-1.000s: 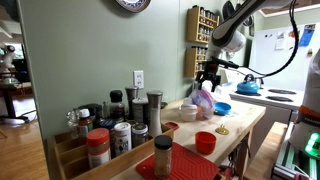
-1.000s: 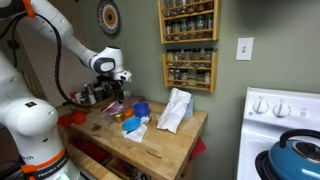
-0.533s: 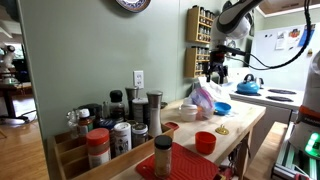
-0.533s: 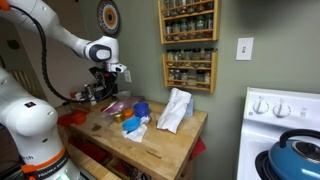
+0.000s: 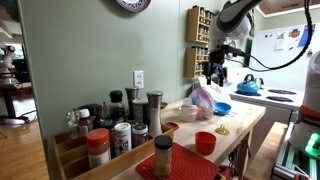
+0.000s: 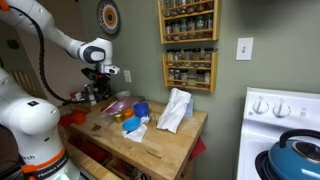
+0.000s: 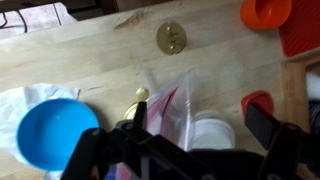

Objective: Place the cup in the zip lock bag

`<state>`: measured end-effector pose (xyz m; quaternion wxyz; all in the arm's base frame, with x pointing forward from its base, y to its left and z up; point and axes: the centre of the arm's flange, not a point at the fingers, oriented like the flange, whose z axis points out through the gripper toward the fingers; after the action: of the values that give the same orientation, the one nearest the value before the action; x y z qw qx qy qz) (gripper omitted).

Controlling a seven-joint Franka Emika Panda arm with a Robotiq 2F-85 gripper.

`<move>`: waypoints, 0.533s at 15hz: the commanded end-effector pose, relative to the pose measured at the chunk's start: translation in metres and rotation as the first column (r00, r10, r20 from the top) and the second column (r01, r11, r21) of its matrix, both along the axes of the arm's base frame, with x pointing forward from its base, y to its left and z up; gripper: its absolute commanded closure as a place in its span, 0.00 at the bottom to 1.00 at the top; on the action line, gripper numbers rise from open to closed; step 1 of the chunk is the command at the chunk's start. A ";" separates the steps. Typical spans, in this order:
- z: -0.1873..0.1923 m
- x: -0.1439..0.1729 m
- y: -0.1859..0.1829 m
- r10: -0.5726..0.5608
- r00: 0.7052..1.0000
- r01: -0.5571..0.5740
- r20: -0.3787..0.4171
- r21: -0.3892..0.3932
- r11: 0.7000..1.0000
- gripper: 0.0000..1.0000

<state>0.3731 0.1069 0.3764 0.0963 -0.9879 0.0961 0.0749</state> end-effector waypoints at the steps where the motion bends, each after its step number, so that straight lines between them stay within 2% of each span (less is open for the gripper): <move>1: -0.030 -0.050 0.084 0.193 0.980 -0.190 -0.047 0.055 0.980 0.00; 3: -0.049 -0.079 0.130 0.302 0.952 -0.298 -0.043 0.081 0.951 0.00; 6: -0.072 -0.101 0.177 0.338 0.941 -0.335 -0.025 0.087 0.938 0.00; 7: -0.080 -0.102 0.188 0.351 0.936 -0.349 -0.006 0.078 0.934 0.00; 8: -0.054 -0.103 0.168 0.343 0.939 -0.341 -0.011 0.071 0.937 0.00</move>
<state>0.2701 0.2759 0.3221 0.1139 -0.9848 -0.0790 0.1051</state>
